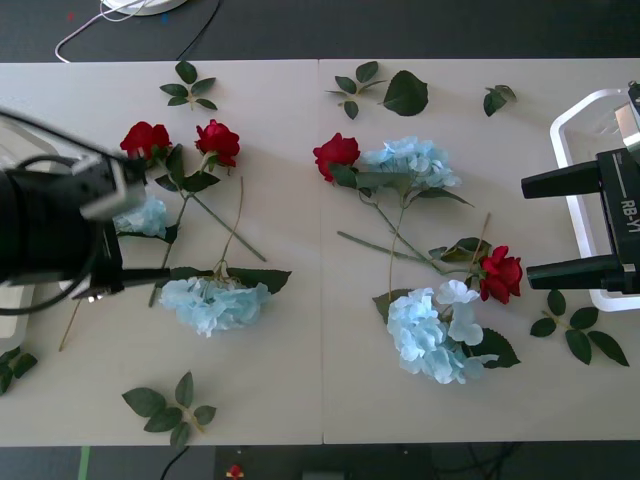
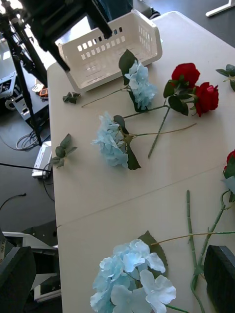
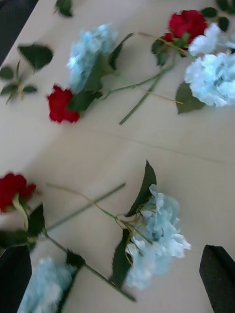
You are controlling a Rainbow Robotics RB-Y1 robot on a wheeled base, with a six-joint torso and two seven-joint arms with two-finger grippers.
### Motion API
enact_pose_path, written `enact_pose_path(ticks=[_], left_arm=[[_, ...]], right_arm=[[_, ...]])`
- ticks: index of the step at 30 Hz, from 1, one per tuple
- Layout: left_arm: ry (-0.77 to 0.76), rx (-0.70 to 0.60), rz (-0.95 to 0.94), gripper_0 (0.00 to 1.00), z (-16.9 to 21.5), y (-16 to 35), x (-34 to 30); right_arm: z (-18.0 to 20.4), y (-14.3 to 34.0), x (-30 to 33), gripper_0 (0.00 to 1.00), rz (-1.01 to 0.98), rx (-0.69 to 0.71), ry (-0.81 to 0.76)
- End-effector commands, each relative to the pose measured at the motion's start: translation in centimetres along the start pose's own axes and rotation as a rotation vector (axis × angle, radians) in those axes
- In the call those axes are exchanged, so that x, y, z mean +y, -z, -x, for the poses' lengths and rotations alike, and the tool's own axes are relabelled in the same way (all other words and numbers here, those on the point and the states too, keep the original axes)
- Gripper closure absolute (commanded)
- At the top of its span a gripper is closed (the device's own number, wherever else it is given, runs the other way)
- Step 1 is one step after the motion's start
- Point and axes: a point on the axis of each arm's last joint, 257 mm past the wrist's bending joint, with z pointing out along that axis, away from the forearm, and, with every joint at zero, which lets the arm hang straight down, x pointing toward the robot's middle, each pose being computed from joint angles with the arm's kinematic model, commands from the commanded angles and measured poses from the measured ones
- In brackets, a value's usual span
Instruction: Place the red flowers into the right box and the blue flowers into the left box. If a person shows an open palm, hand one flower to the person first, then continue sorting.
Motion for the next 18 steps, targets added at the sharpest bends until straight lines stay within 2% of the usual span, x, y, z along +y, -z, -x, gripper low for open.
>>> enact_pose_path(ticks=[1,6,8,14,18], left_arm=[[0.193,0.056,0.042,0.00,0.2,1.9,3.2],[0.450,0.144,0.053,0.00,-2.8,3.4,5.4],[0.552,0.218,0.085,0.00,-5.4,4.5,7.1],[0.741,0.370,0.135,0.00,-12.0,7.5,10.2],[0.817,0.420,0.154,0.00,-15.1,8.5,10.8]], right_arm=[[-0.6,0.4,0.1,0.00,0.002,0.020,-0.021],[-1.4,0.6,0.2,0.00,-0.001,0.051,-0.127],[-1.8,0.7,0.1,0.00,-0.008,0.064,-0.178],[-2.5,0.7,-0.6,0.00,-0.071,0.122,-0.328],[-2.5,0.4,-1.1,0.00,-0.138,0.162,-0.417]])
